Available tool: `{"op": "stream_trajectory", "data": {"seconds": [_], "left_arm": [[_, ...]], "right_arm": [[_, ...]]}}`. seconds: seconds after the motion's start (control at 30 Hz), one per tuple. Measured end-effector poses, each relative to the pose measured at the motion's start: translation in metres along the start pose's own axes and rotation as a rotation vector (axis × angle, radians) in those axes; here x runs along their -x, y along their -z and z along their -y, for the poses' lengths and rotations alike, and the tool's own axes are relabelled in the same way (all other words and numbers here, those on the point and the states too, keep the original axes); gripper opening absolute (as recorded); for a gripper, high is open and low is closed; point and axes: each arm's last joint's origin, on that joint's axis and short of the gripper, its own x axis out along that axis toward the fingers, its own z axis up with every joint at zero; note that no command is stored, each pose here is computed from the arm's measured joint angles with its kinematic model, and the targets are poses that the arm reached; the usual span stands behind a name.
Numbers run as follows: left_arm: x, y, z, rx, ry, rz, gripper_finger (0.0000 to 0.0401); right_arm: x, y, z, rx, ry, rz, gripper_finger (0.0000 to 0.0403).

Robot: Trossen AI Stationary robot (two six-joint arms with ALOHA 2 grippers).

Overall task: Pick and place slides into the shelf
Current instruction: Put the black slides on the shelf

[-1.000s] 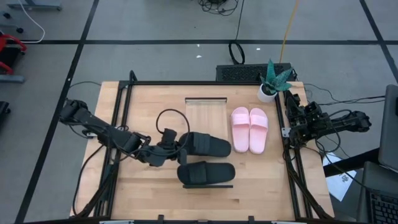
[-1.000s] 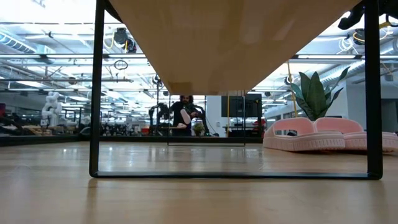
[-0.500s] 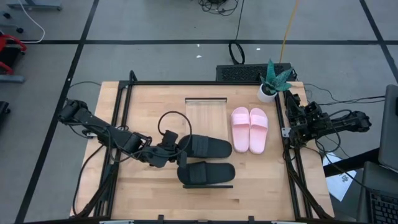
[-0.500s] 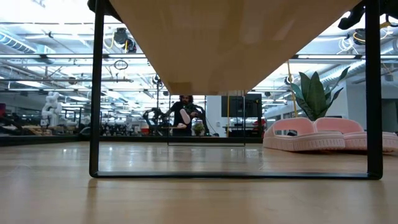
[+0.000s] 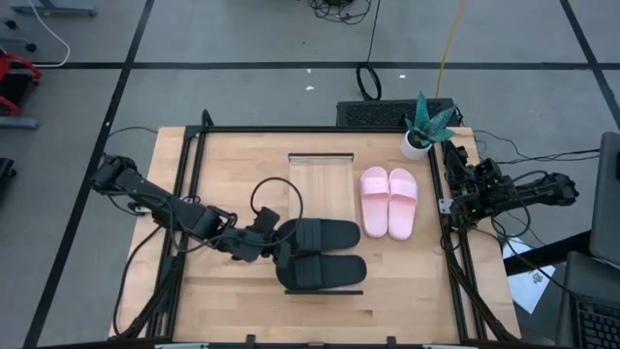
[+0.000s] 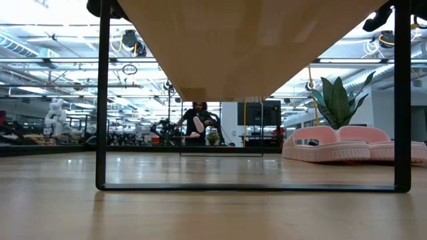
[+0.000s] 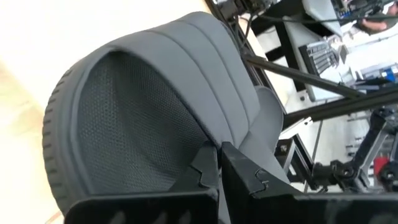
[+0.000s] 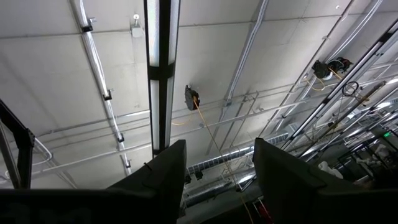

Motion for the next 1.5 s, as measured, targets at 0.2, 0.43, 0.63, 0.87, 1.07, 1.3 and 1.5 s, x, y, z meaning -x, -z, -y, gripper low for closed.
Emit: {"op": "stream_trajectory", "data": {"seconds": [0.2,0.43,0.63,0.87,1.07,1.3,1.5], "left_arm": [[-0.004,-0.007,-0.003,-0.047,0.006,-0.048,0.0],[-0.008,-0.016,-0.006,-0.053,0.025,-0.117,0.0],[-0.008,-0.016,-0.005,-0.054,0.042,-0.164,0.0],[-0.003,-0.017,-0.005,-0.069,0.053,-0.172,0.0],[-0.004,-0.019,-0.007,-0.072,0.045,-0.209,0.0],[-0.005,-0.021,-0.009,-0.085,0.044,-0.218,0.0],[-0.006,-0.023,-0.014,-0.081,0.01,-0.256,0.0]], "right_arm": [[0.0,0.0,0.0,0.0,0.0,0.0,0.0178],[0.0,0.0,0.0,-0.05,0.0,0.0,0.0178],[0.0,0.0,0.0,-0.052,0.0,0.0,0.0178],[0.0,0.0,0.0,-0.05,0.0,0.0,0.0178],[0.0,0.0,0.0,-0.054,0.0,0.002,0.0178],[0.0,0.0,0.0,-0.054,0.0,0.002,0.0178],[0.0,0.0,0.0,-0.054,0.0,0.003,0.0178]]}}
